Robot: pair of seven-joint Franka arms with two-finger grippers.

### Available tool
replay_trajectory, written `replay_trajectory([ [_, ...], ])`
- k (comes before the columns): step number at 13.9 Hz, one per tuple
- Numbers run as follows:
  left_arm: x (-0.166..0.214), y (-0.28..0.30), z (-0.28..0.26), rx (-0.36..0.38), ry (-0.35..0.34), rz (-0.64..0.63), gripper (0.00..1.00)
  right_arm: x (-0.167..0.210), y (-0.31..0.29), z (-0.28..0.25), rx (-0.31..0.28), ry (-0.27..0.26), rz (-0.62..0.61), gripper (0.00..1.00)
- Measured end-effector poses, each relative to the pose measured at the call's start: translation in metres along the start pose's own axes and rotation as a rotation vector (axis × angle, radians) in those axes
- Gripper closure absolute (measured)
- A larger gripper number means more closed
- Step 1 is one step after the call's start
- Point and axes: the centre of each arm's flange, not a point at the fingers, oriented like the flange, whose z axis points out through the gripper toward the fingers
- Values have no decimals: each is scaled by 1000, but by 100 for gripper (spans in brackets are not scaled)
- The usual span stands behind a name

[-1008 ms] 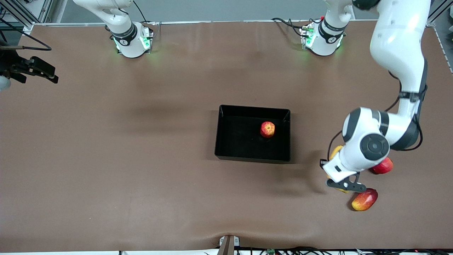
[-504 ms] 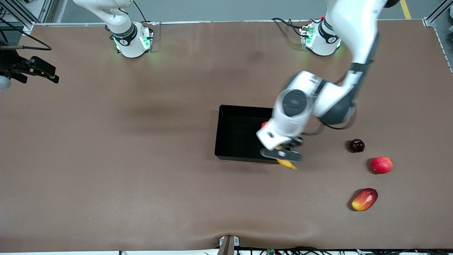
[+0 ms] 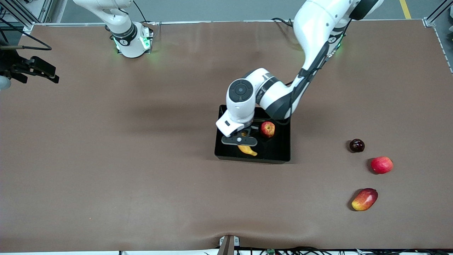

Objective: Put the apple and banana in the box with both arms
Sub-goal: 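Carry the banana over the box with the left gripper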

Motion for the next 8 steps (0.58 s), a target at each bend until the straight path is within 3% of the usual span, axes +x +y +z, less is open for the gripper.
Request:
replay_trajectory([
  [3,-10,14,25,-17,-2,-9,64,0,0,0,2,0,0,0],
  [8,-22,11,81,17,-65,-6,64,0,0,0,7,0,0,0],
])
